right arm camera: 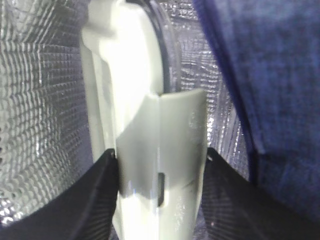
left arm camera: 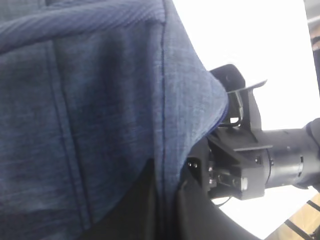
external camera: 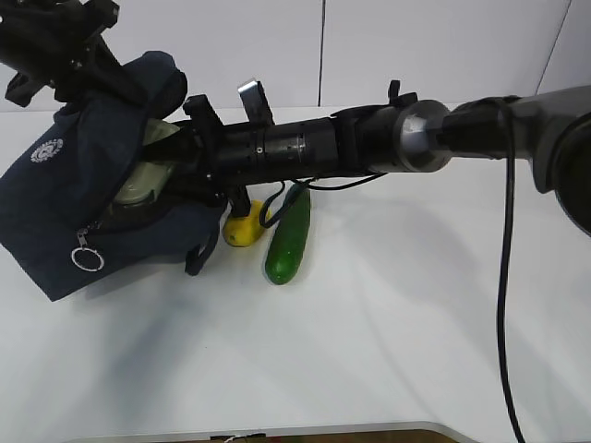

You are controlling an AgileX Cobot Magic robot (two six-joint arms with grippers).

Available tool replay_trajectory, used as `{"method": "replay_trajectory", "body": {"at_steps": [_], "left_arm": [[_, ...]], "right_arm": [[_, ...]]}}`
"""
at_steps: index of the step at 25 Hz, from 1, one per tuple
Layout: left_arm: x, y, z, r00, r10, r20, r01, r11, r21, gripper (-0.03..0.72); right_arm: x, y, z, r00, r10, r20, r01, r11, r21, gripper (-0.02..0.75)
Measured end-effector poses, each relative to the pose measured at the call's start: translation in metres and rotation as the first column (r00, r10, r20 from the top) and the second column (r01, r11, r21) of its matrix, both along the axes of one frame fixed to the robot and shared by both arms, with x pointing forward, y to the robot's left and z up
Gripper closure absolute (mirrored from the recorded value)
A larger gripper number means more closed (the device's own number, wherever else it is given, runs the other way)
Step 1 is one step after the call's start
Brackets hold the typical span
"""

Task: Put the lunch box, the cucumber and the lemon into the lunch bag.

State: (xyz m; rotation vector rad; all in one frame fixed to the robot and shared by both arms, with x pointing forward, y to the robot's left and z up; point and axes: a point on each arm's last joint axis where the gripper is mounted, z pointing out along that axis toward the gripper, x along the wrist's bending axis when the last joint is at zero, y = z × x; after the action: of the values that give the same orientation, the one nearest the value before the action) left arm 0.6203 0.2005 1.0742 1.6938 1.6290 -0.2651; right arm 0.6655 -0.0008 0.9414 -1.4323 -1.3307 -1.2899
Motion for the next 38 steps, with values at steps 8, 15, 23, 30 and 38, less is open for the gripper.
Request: {"method": "replay_trajectory", "body": {"at_steps": [8, 15, 23, 30, 38], "left_arm": [[0.0016, 0.0005, 0.0004, 1.000, 0.013, 0.013, -0.013, 1.000, 0.001, 0.689], [0.0017, 0.0005, 0.0004, 1.000, 0.014, 0.014, -0.014, 1.000, 0.001, 0.689], [0.0017, 0.0007, 0.0003, 1.000, 0.015, 0.014, -0.015, 1.000, 0.003, 0.689], [0.0020, 0.0008, 0.0001, 1.000, 0.016, 0.015, -0.016, 1.000, 0.004, 0.689], [0.0035, 0.0081, 0.0002, 0.999, 0.034, 0.012, -0.034, 0.999, 0.001, 0.689]], "right_arm": [[0.0013, -0.0005, -0.0018, 1.000, -0.014, 0.003, 0.014, 1.000, -0.018, 0.360], [-0.0002, -0.0009, -0.0064, 1.000, 0.004, 0.002, -0.004, 0.998, -0.059, 0.360], [-0.0007, 0.0000, -0.0034, 1.000, 0.018, -0.014, -0.018, 0.999, -0.050, 0.326], [-0.0028, 0.0007, -0.0014, 0.999, 0.041, -0.021, -0.041, 0.999, -0.029, 0.321], [-0.0043, -0.0020, 0.0007, 0.997, 0.082, -0.004, -0.082, 0.997, -0.008, 0.321]]}}
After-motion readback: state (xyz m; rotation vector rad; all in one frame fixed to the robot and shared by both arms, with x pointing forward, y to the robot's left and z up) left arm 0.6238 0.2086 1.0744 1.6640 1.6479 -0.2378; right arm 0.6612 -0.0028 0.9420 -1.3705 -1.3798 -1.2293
